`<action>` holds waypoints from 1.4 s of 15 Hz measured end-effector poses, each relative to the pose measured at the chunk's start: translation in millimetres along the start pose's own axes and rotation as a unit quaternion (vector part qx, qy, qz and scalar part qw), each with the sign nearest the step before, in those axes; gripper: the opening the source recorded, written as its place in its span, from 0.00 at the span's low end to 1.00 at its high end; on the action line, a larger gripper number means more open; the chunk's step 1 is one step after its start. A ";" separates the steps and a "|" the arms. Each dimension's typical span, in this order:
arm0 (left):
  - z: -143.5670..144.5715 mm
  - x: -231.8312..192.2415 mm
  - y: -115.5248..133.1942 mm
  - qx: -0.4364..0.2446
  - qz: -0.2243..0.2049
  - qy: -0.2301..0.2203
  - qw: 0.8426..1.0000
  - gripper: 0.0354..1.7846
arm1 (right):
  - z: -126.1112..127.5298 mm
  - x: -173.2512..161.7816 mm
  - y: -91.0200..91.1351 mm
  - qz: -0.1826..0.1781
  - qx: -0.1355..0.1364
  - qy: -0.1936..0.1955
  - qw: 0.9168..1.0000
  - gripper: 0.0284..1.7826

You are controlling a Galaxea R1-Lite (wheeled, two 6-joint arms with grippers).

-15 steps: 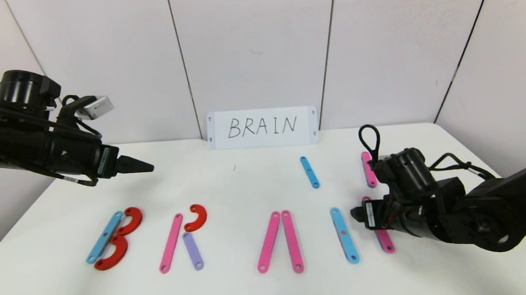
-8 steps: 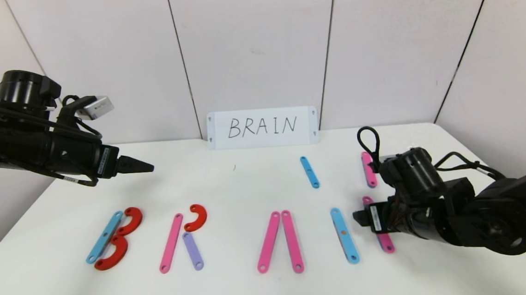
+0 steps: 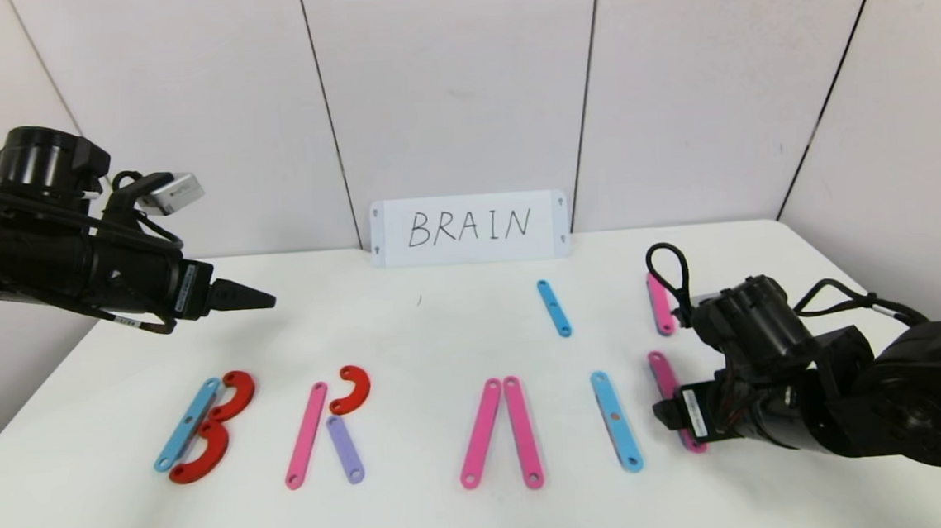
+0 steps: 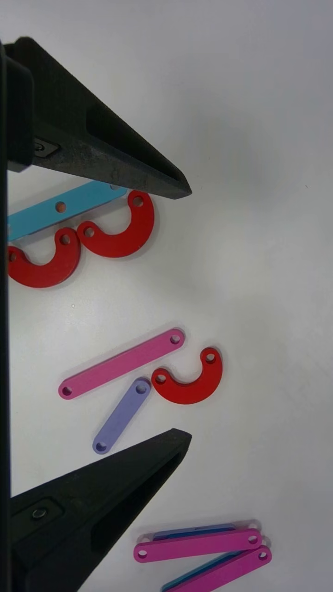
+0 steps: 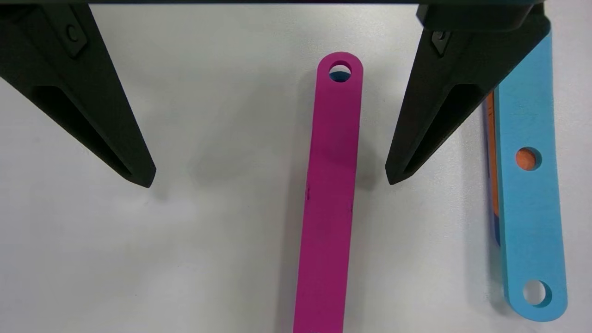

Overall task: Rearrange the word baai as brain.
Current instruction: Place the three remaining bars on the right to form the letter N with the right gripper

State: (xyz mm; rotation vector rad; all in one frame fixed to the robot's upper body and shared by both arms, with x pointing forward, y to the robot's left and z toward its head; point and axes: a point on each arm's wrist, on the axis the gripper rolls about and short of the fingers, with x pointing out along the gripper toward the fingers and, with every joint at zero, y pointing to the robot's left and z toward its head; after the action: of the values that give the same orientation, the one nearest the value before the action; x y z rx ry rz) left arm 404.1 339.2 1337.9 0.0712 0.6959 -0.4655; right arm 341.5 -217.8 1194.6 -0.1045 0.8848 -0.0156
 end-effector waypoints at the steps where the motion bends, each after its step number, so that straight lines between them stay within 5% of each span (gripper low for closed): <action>1: 0.0 0.2 0.1 0.000 0.000 0.000 1.000 0.97 | -0.7 0.0 -1.0 -0.002 0.000 0.001 1.000 0.98; 14: -0.6 4.2 -0.3 0.000 -0.003 0.005 1.000 0.97 | 1.8 -2.3 -8.7 -0.007 0.012 -0.008 1.000 0.98; 21: -0.3 4.3 -0.2 0.000 -0.002 0.004 1.000 0.97 | 59.9 -19.2 10.8 0.053 0.003 -0.093 0.994 0.98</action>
State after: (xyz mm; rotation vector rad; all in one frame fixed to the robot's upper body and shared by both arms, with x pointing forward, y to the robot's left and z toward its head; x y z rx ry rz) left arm 406.7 337.4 1335.0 0.0720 0.7038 -0.4703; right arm 375.3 -200.9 1246.0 -0.0520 0.7038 0.0889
